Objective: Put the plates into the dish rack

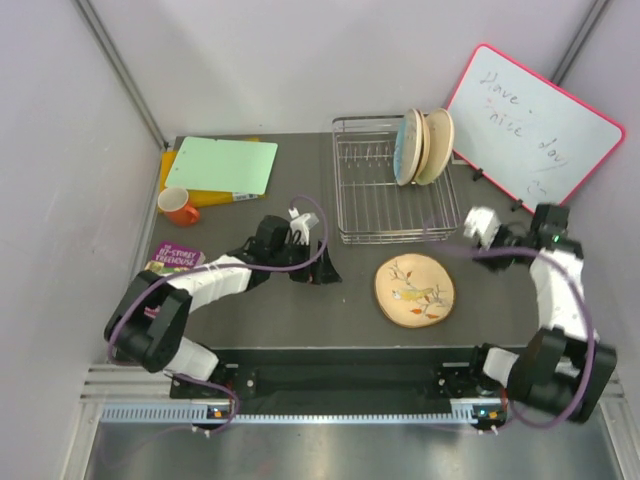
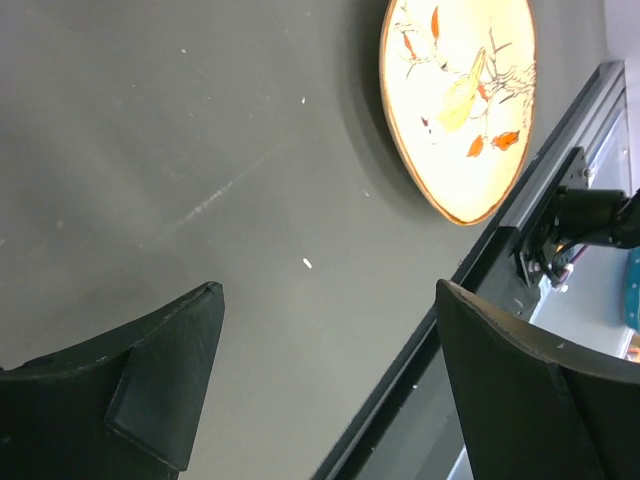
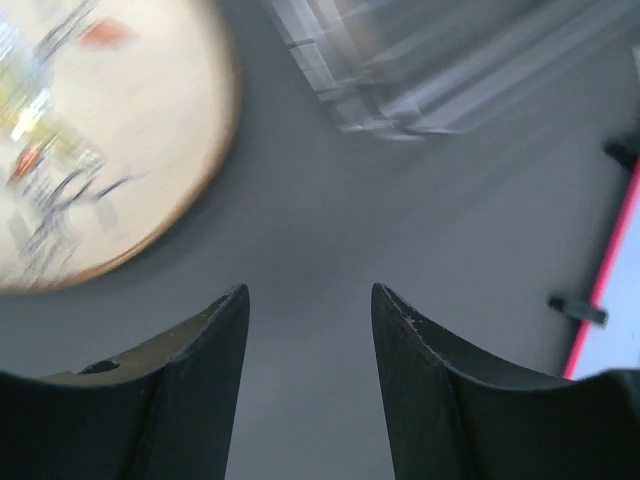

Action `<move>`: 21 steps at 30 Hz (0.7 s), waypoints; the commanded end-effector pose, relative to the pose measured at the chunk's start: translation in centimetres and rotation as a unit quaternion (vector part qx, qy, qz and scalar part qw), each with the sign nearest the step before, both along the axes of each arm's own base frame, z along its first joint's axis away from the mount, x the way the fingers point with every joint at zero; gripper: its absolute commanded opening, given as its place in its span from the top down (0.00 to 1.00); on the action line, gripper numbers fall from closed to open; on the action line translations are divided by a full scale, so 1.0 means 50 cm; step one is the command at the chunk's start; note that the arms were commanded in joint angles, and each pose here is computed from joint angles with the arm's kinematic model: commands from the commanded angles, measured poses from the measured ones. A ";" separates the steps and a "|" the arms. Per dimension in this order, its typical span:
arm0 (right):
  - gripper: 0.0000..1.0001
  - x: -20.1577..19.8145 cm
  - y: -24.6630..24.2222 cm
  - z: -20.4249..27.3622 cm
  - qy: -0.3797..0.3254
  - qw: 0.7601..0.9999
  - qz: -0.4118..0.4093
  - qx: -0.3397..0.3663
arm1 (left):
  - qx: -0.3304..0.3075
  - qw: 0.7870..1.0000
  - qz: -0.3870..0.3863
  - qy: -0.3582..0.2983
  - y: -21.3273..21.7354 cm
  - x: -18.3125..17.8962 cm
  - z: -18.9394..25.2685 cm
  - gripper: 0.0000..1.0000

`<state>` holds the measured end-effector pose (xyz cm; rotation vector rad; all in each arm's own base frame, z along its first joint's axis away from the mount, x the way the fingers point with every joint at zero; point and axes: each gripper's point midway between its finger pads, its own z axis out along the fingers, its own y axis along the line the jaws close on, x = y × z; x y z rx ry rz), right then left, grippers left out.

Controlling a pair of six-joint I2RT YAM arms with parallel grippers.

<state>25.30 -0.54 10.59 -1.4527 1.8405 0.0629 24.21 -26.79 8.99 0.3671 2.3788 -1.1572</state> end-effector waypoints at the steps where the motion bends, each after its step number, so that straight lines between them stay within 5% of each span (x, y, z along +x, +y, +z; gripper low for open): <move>1: 0.49 0.152 -0.012 0.122 0.113 0.937 -0.190 0.270 | -0.035 0.999 -0.022 -0.035 -0.049 0.031 0.008 0.12; 4: 0.51 0.130 0.039 0.127 0.243 0.887 -0.121 0.375 | -0.046 0.997 -0.047 -0.033 -0.094 0.019 0.000 0.14; 8: 0.46 0.078 0.072 0.090 0.373 0.823 -0.117 0.413 | -0.057 0.995 -0.070 -0.040 -0.144 0.012 0.002 0.12; 10: 0.45 0.058 0.071 0.066 0.370 0.837 -0.102 0.390 | -0.059 0.994 -0.075 -0.049 -0.165 0.012 -0.004 0.11; 21: 0.45 0.005 0.079 -0.046 0.468 0.795 -0.104 0.371 | -0.067 0.993 -0.093 -0.034 -0.254 -0.013 -0.040 0.16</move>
